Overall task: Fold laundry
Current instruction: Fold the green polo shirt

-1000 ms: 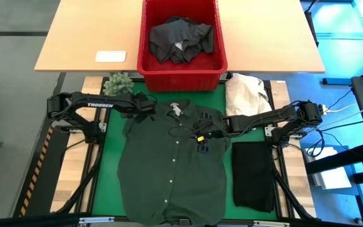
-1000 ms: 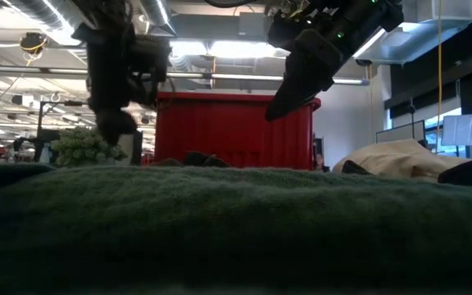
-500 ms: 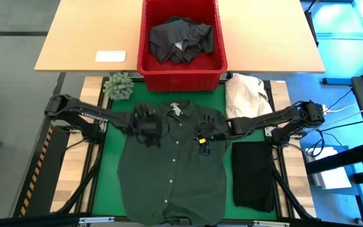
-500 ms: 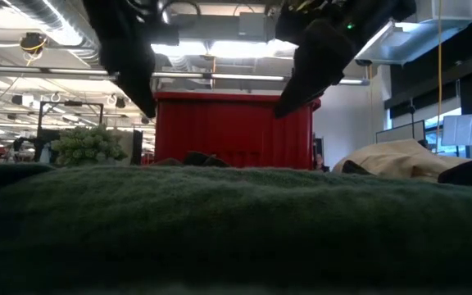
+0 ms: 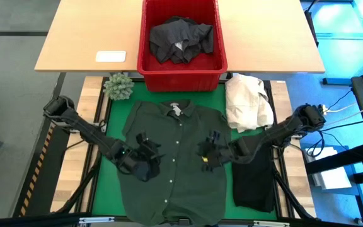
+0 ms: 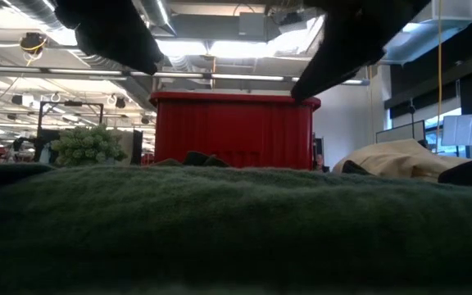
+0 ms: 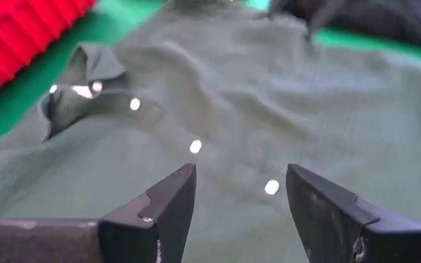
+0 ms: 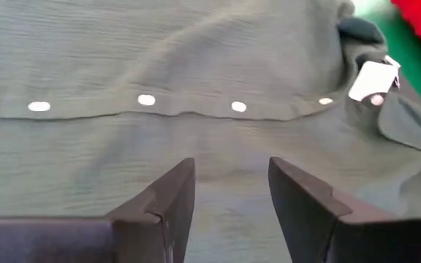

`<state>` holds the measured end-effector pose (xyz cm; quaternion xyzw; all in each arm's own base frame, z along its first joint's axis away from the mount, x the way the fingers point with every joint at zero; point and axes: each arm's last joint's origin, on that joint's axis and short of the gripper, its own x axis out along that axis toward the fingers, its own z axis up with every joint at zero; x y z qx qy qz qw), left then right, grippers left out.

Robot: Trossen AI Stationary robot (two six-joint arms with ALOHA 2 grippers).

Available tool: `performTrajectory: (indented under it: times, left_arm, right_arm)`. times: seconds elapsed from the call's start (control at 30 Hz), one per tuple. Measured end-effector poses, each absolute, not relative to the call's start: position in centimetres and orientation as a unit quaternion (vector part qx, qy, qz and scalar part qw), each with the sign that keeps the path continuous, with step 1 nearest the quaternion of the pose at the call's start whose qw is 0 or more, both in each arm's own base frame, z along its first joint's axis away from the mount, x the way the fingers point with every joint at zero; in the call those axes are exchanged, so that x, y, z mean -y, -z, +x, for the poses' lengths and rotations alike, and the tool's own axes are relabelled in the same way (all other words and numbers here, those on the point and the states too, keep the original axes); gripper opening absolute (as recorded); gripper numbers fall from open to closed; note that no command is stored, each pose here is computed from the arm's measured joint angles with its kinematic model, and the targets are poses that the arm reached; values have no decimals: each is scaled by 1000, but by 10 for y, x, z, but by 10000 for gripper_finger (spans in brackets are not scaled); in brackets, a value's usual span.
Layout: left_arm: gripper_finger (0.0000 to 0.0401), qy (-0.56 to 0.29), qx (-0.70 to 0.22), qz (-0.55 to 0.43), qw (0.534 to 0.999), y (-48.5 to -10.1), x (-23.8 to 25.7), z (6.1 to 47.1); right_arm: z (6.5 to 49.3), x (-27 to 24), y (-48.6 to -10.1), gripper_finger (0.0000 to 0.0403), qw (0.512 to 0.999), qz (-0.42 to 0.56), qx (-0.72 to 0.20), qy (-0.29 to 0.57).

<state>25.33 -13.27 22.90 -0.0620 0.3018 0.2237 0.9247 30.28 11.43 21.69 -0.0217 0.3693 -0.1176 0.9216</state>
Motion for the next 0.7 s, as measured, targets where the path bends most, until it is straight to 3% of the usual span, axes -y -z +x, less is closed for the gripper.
performTrajectory:
  times: [0.4, 0.7]
  left_arm:
    - [206, -233, -284, -49, 929, -206, 132, 245]
    - [206, -252, -276, 48, 926, -208, 126, 247]
  right_arm:
    - [299, -119, -215, 175, 920, -45, -350, 170]
    - [307, -98, -215, 175, 912, -74, -359, 185]
